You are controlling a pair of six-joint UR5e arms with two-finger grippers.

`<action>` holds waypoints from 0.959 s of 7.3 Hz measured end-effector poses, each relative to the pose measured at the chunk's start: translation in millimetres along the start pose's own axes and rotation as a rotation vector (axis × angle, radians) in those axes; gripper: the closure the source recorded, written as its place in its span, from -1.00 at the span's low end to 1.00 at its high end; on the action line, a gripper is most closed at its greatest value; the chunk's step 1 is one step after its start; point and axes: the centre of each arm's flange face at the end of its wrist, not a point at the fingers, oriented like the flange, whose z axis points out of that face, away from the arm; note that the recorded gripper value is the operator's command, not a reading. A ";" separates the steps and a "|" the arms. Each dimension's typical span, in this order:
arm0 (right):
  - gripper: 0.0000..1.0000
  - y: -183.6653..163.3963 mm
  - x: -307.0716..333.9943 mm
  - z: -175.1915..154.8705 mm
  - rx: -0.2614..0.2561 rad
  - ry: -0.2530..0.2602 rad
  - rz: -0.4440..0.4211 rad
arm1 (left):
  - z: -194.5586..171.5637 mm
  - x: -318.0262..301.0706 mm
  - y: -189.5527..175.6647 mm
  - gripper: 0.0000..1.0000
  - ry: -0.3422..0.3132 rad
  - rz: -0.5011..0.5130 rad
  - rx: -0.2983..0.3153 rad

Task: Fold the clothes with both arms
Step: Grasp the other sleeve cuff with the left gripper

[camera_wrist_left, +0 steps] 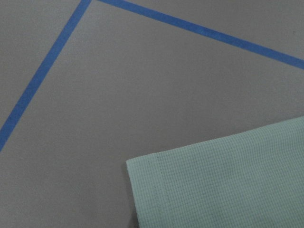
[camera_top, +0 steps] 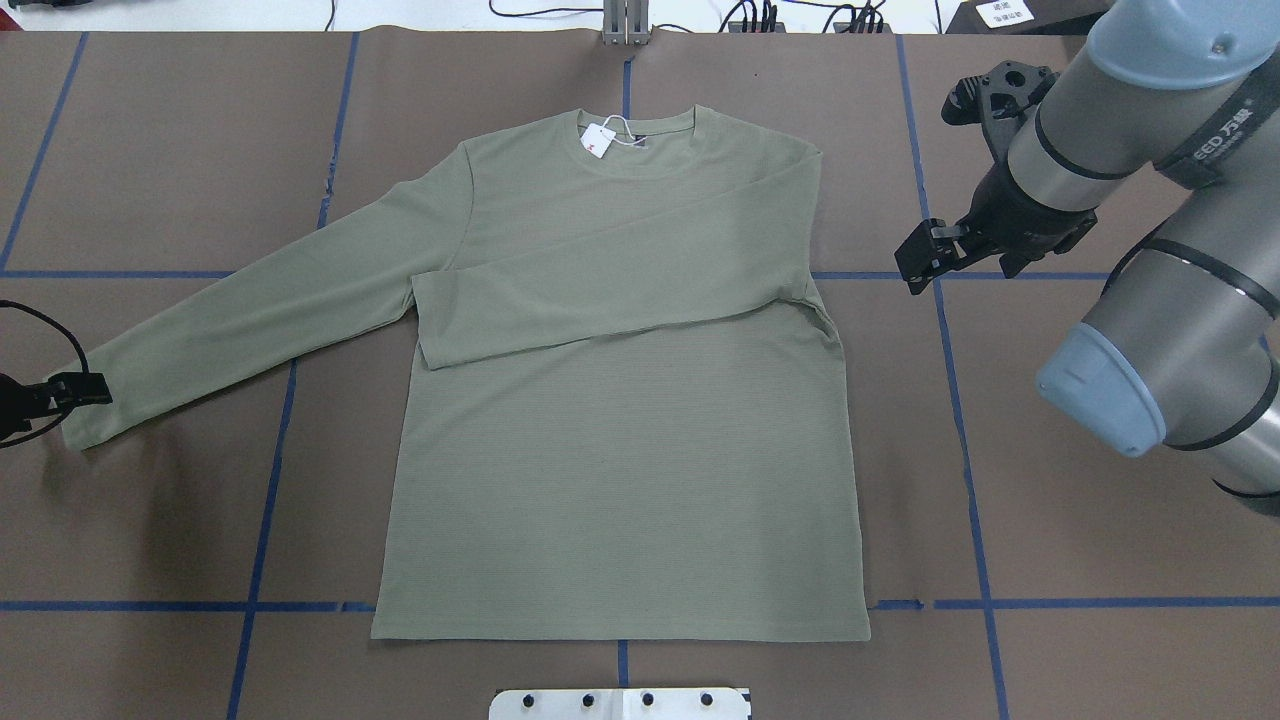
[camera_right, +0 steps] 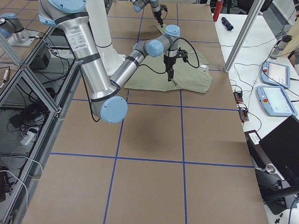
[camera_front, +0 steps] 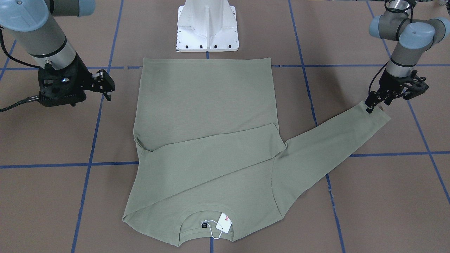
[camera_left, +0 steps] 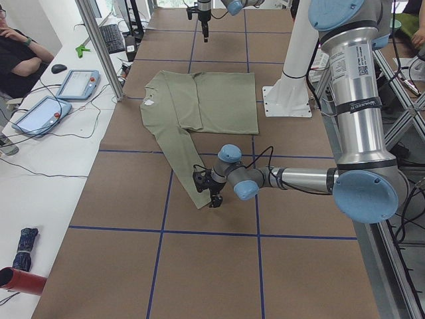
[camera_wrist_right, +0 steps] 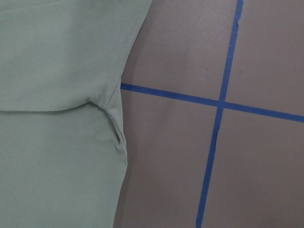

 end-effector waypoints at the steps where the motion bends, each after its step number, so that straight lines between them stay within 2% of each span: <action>1: -1.00 -0.2 -1.0 -0.8 0.002 -0.001 0.000 | 0.5 -0.4 0.0 -0.98 -0.001 0.000 0.001; 7: -1.00 -1.0 -3.0 -1.9 0.004 -0.003 0.002 | 2.1 -6.4 -0.3 -0.96 -0.015 -0.002 0.016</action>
